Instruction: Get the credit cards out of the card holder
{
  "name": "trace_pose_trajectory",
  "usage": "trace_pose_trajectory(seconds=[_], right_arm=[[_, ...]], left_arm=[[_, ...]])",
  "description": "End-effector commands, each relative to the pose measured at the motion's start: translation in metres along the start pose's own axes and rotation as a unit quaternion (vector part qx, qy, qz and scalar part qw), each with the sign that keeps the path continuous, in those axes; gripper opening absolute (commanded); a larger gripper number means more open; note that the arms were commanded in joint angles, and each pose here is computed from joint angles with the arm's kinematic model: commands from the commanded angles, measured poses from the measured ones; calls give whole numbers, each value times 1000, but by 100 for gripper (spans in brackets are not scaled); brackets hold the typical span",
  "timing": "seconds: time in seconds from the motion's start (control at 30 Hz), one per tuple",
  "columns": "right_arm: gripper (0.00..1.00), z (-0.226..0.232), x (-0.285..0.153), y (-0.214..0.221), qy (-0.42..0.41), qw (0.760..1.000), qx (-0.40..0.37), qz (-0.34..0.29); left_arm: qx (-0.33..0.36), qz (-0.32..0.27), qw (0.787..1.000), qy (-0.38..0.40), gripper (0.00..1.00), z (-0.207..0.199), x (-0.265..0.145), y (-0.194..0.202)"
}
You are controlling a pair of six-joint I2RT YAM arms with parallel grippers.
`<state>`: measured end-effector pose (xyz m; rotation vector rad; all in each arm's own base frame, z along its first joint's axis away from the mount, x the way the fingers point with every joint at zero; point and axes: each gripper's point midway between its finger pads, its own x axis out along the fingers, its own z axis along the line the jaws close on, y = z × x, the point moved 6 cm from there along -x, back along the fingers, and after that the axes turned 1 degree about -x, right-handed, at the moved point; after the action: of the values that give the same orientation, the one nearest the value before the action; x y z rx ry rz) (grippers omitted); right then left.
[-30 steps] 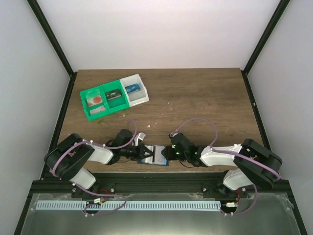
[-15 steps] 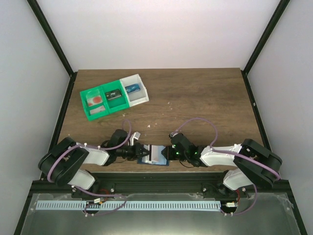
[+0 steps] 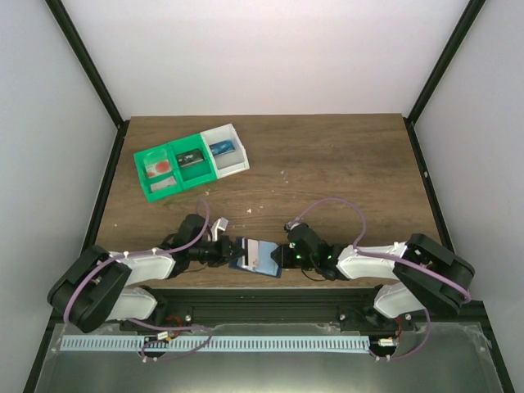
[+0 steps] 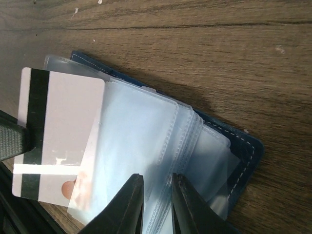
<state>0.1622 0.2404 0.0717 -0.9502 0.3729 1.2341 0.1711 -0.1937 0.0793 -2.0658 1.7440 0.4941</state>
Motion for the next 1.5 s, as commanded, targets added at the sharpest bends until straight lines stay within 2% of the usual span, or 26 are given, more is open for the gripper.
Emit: trace_pose_trajectory(seconds=[0.0,0.3,0.57,0.77,0.93,1.13,1.23,1.37,1.47], right_arm=[[19,-19,-2,13,38,999,2,24],[19,-10,-6,5,26,1000,-10,9],[21,5,-14,-2,3,999,-46,-14],[21,29,-30,-14,-22,991,-114,-73],[22,49,-43,-24,-24,970,-209,-120],[22,72,-68,-27,-44,919,-333,-205],[22,84,-83,-14,-76,868,-419,-257],[25,98,-98,3,-103,779,-531,-316],[28,99,-93,7,-65,737,-590,-324]], left_arm=[[9,-3,1000,13,0,-7,-5,0],[18,-21,998,48,0,-31,-20,-1],[63,-20,996,61,0,-42,-25,-5],[90,-12,993,80,0,-57,-25,-12],[109,-24,990,88,0,-70,-31,-18],[113,-21,990,88,0,-67,-36,-17],[106,-21,989,97,0,-65,-39,-18],[103,-16,987,125,0,-71,-43,-15],[99,-10,984,146,0,-78,-46,-13]])
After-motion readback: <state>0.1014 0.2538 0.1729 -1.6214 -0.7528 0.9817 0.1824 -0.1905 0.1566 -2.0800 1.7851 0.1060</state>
